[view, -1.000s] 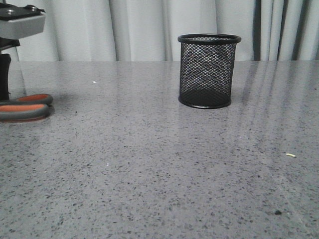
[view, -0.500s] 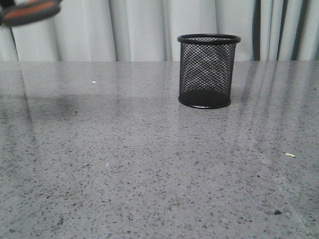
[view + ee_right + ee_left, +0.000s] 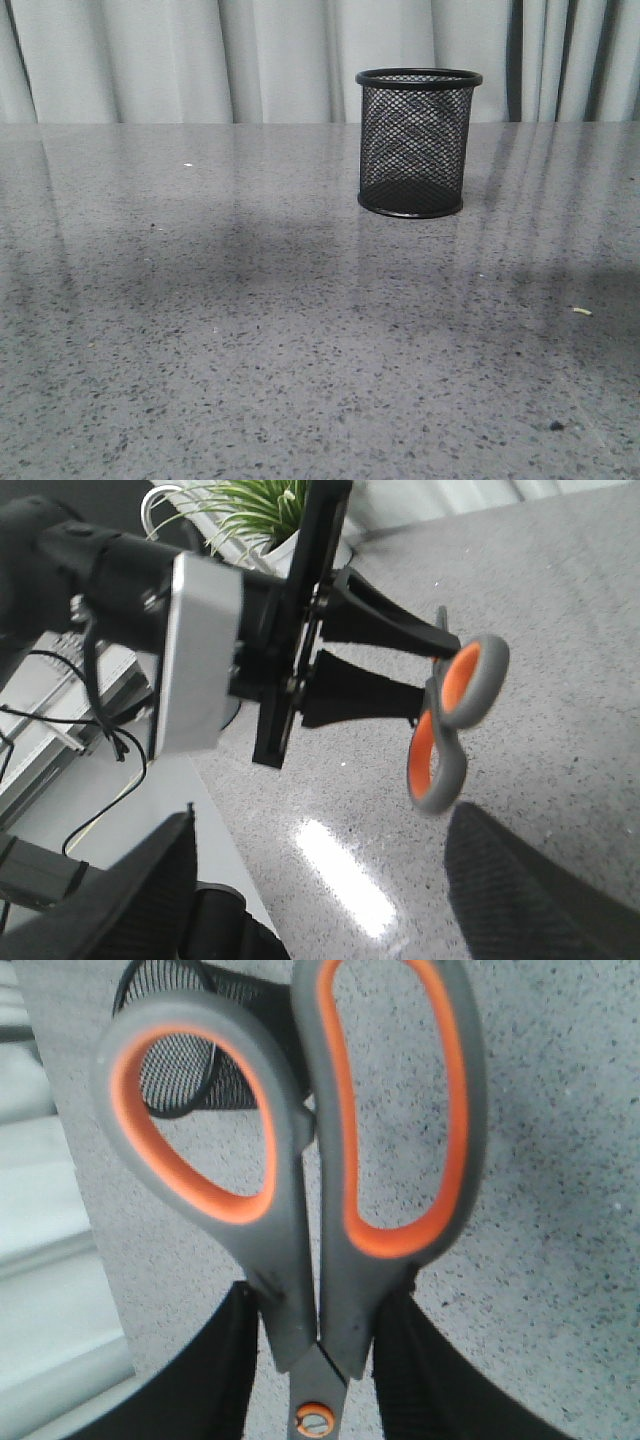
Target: Put scissors into bucket
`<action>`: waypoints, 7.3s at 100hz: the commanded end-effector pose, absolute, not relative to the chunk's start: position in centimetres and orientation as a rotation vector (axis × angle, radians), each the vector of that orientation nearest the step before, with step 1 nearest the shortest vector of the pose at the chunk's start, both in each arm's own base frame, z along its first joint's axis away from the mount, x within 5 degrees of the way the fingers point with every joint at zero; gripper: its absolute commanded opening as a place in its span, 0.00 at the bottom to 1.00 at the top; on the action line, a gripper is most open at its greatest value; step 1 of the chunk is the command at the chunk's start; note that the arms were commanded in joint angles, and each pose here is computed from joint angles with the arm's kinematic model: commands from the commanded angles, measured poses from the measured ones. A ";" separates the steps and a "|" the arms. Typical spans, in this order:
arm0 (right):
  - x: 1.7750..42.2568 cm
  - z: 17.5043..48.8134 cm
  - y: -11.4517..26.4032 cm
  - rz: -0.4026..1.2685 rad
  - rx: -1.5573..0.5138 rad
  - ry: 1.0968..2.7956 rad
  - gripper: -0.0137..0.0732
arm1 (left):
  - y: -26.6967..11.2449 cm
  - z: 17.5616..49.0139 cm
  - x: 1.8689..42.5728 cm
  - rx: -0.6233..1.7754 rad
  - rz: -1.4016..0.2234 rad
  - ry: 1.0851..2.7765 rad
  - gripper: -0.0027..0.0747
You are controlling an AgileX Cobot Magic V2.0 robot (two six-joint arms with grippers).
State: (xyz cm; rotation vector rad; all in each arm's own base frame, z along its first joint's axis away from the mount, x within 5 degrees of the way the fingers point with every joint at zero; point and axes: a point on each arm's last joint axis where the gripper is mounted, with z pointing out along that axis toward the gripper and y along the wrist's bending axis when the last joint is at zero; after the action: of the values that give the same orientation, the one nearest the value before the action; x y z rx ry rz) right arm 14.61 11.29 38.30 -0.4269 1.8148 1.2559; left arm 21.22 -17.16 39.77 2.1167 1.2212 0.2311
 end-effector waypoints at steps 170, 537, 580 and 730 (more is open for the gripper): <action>22.7 46.4 13.5 0.910 -0.677 1.971 0.08 | -4.5 52.1 1.8 1.219 -0.174 1.132 0.01; 6.5 32.1 2.3 0.212 -0.302 1.543 0.10 | -3.5 30.2 4.5 0.508 -0.456 1.213 0.01; 6.5 32.1 2.3 0.212 -0.302 1.543 0.10 | -3.5 30.1 4.5 0.509 -0.456 1.216 0.01; 6.5 32.1 2.3 0.212 -0.301 1.541 0.10 | -0.6 17.4 5.3 0.201 0.012 1.788 0.01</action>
State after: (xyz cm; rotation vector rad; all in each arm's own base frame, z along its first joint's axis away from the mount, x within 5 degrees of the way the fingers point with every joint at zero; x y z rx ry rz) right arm 6.50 2.45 30.57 -0.3179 1.6406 0.2281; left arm 5.31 -0.63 18.28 0.2194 1.8054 0.0170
